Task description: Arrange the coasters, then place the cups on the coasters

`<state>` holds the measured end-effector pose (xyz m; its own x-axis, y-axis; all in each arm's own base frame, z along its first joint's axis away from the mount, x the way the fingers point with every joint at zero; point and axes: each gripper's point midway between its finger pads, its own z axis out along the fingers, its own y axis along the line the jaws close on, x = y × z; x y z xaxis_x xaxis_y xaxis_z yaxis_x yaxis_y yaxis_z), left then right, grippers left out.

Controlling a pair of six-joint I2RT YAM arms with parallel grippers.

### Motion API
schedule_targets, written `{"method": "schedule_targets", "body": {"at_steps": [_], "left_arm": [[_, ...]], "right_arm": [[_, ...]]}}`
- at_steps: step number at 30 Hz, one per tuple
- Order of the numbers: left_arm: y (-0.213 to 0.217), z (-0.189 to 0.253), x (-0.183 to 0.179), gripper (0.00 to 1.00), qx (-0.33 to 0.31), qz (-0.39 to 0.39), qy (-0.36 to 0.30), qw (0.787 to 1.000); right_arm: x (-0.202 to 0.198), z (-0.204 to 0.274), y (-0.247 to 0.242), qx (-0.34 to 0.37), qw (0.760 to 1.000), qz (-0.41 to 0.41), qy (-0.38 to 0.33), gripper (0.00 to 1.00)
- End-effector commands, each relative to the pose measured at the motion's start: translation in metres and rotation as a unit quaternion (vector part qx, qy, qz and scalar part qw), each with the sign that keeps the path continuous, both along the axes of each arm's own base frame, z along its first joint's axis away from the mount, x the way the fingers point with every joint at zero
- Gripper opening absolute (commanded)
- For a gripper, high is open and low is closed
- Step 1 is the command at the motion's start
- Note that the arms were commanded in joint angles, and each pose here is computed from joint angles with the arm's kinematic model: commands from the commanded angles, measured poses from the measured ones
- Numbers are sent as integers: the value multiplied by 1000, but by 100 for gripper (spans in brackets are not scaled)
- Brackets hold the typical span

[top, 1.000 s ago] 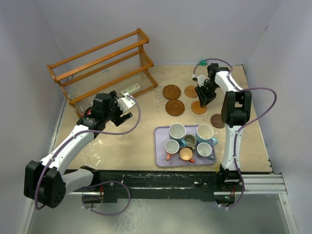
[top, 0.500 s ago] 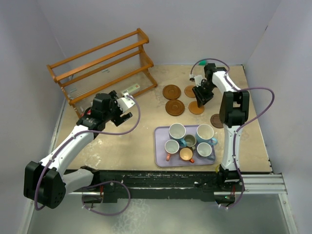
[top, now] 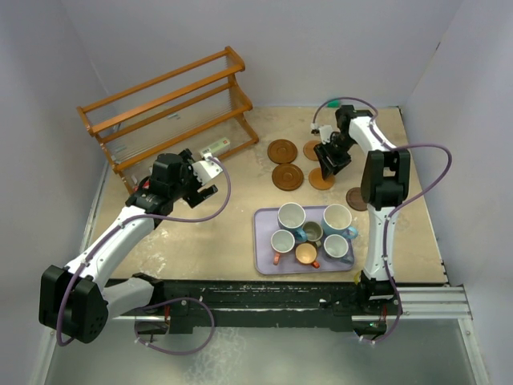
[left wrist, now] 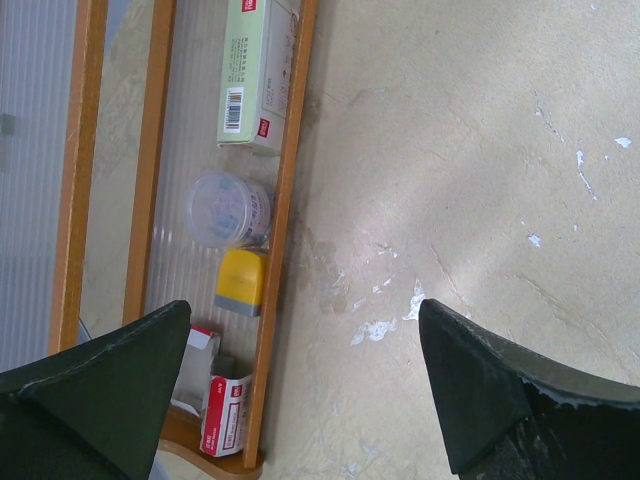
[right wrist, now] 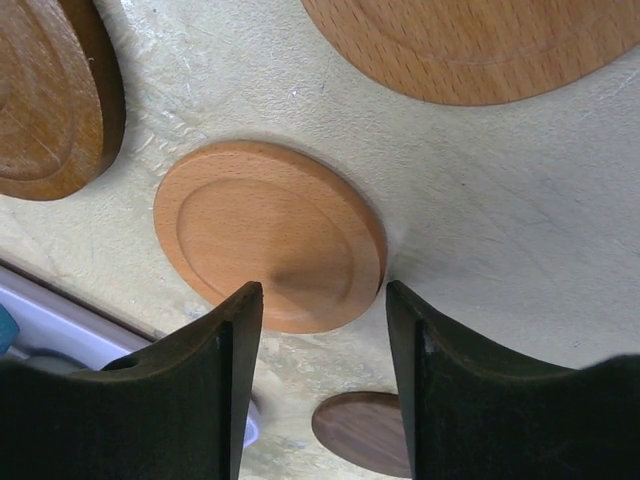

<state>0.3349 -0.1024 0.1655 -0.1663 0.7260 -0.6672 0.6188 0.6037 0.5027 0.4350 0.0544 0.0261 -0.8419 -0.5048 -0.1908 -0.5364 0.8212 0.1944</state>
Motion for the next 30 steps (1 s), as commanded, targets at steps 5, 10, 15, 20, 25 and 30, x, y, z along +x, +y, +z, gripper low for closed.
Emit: {"method": "schedule_targets", "body": {"at_steps": [5, 10, 15, 20, 25, 30], "left_arm": [[-1, 17, 1, 92, -10, -9, -26, 1000], [-2, 20, 1, 92, -13, -10, -29, 999], [-3, 20, 0, 92, -15, -12, -30, 999], [-4, 21, 0, 92, -17, -14, -30, 999], [-4, 22, 1, 92, -17, -14, -31, 999], [-3, 23, 1, 92, -17, -11, -34, 999]], "right_arm": [[9, 72, -23, 20, 996, -42, -74, 62], [-15, 72, -52, -5, 996, -49, -70, 62], [-40, 61, -81, -52, 995, -54, -73, 62], [-52, 45, -106, -94, 991, -60, -68, 62], [-54, 29, -121, -120, 989, -65, -59, 62], [-50, 16, -126, -129, 988, -66, -53, 61]]}}
